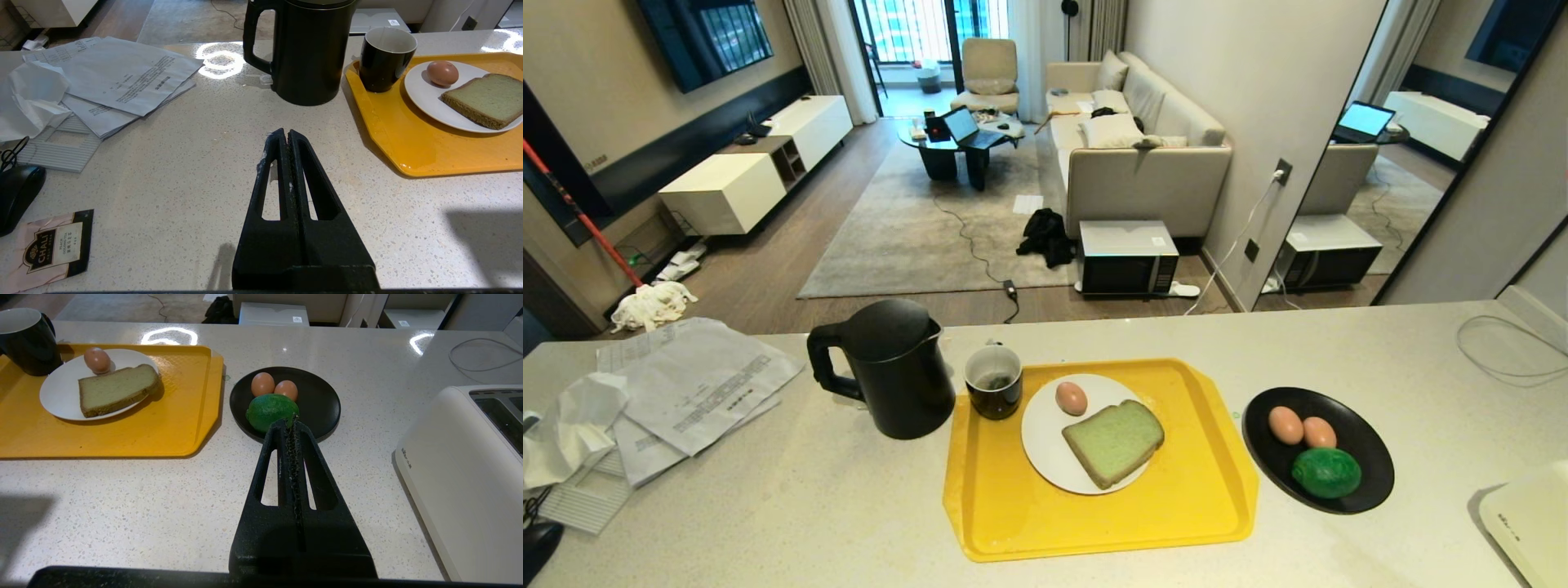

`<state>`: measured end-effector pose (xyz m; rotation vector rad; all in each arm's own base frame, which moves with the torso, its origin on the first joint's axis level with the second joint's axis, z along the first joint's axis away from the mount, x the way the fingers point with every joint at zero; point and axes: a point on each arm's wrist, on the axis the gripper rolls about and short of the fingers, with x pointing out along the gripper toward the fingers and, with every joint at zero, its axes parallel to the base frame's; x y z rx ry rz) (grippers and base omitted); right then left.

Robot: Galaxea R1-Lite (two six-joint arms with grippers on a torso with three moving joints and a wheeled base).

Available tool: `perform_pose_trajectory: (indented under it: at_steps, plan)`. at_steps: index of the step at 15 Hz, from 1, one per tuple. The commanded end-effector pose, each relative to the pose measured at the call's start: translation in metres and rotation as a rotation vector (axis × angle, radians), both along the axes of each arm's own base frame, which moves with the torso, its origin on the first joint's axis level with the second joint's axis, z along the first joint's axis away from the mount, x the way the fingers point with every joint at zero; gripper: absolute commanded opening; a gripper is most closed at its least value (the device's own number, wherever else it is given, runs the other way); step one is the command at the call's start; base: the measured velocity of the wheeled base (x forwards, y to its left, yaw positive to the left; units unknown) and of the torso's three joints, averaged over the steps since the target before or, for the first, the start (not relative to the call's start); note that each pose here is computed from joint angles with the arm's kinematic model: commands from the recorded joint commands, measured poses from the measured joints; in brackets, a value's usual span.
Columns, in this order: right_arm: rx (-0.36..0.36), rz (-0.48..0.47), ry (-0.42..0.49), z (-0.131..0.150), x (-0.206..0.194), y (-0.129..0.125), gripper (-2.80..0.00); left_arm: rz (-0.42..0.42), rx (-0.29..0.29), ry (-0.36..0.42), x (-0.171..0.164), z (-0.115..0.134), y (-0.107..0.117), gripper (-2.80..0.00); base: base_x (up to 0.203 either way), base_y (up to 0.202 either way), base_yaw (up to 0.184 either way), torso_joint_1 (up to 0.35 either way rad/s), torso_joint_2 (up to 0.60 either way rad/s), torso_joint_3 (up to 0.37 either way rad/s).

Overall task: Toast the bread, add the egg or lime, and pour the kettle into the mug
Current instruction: Pick up the kettle

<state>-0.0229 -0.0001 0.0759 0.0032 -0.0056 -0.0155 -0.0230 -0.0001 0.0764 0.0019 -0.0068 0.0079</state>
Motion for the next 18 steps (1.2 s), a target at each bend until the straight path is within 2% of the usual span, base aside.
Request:
perform_pose_trajectory:
  at_steps: [1, 9, 18]
  plan:
    - [0.0, 0.0, 0.001, 0.0001, 0.0001, 0.0, -2.8, 0.001, -0.002, -0.001, 0.0, 0.0, 0.0, -2.8, 0.0, 0.0, 0.0, 0.0, 0.0, 0.0]
    - [0.001, 0.0, 0.001, 0.0001, 0.0001, 0.0, -2.8, 0.001, 0.0, -0.001, 0.0, 0.0, 0.0, -2.8, 0.0, 0.0, 0.0, -0.002, 0.0, 0.003]
    - [0.001, 0.0, 0.001, 0.0001, 0.0001, 0.0, -2.8, 0.0, 0.0, -0.001, 0.0, 0.0, 0.0, -2.8, 0.0, 0.0, 0.0, -0.067, 0.13, 0.062]
